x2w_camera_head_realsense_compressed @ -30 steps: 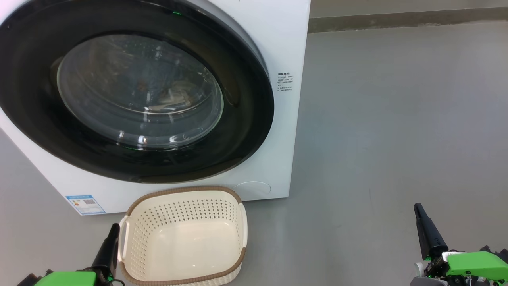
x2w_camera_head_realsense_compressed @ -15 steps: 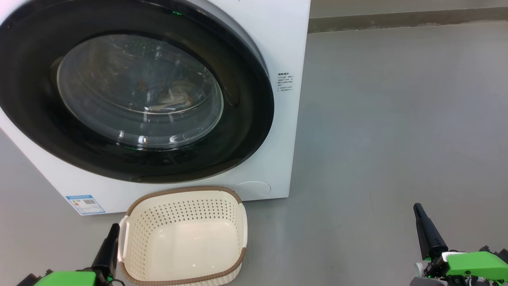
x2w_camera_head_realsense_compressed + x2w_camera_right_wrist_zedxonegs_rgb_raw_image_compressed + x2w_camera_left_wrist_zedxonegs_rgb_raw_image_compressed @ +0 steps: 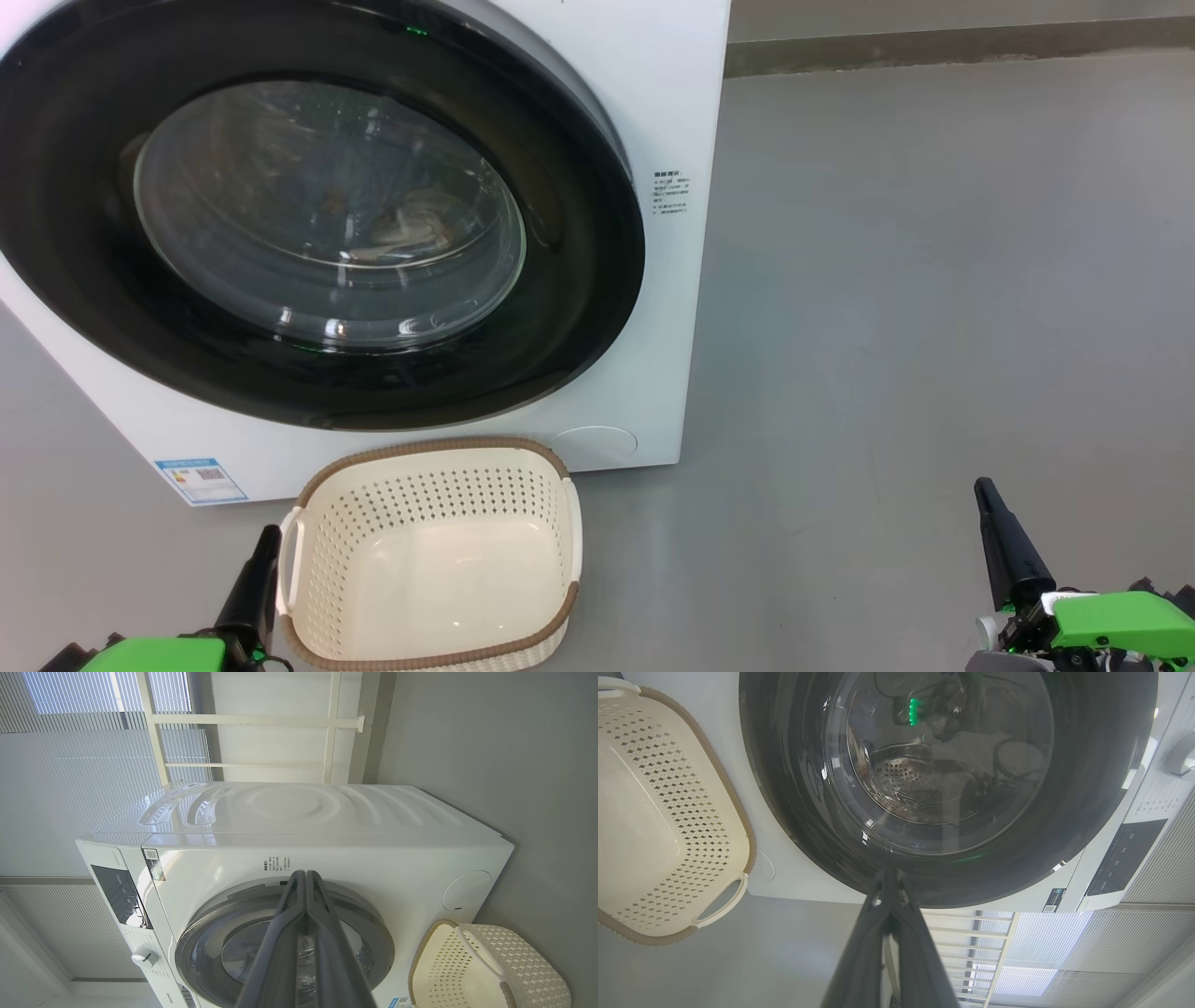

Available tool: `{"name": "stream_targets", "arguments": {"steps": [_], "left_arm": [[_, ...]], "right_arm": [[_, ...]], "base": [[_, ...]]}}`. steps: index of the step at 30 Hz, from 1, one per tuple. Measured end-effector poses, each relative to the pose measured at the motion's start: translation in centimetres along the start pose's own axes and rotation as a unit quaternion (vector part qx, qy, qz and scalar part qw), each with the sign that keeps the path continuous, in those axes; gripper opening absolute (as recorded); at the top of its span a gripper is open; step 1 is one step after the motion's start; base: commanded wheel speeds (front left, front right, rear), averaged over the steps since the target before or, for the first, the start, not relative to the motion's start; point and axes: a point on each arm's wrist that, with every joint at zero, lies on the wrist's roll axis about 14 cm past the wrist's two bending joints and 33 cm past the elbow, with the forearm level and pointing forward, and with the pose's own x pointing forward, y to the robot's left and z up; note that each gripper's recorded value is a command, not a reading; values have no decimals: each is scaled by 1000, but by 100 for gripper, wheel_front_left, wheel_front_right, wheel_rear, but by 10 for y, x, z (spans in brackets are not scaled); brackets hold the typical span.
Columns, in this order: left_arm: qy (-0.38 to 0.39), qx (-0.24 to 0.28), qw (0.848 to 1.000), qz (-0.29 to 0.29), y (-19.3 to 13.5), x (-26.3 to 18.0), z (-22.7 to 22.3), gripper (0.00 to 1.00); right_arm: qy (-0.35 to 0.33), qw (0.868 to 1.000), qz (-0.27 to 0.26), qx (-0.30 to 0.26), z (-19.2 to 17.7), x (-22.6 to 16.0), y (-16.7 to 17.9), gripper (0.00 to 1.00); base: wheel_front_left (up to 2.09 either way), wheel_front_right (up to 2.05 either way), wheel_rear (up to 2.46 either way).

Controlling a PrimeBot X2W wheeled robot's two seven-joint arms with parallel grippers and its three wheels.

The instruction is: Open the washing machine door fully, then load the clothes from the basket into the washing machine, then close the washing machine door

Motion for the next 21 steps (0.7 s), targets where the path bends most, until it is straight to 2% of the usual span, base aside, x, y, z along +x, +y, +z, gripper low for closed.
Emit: {"name": "stream_targets", "arguments": {"steps": [21], "left_arm": [[-1,0,1000,0,0,0,0,0]], "right_arm": [[-3,1000,0,2,1,0,0,0]], "base": [[0,0,0]]}}
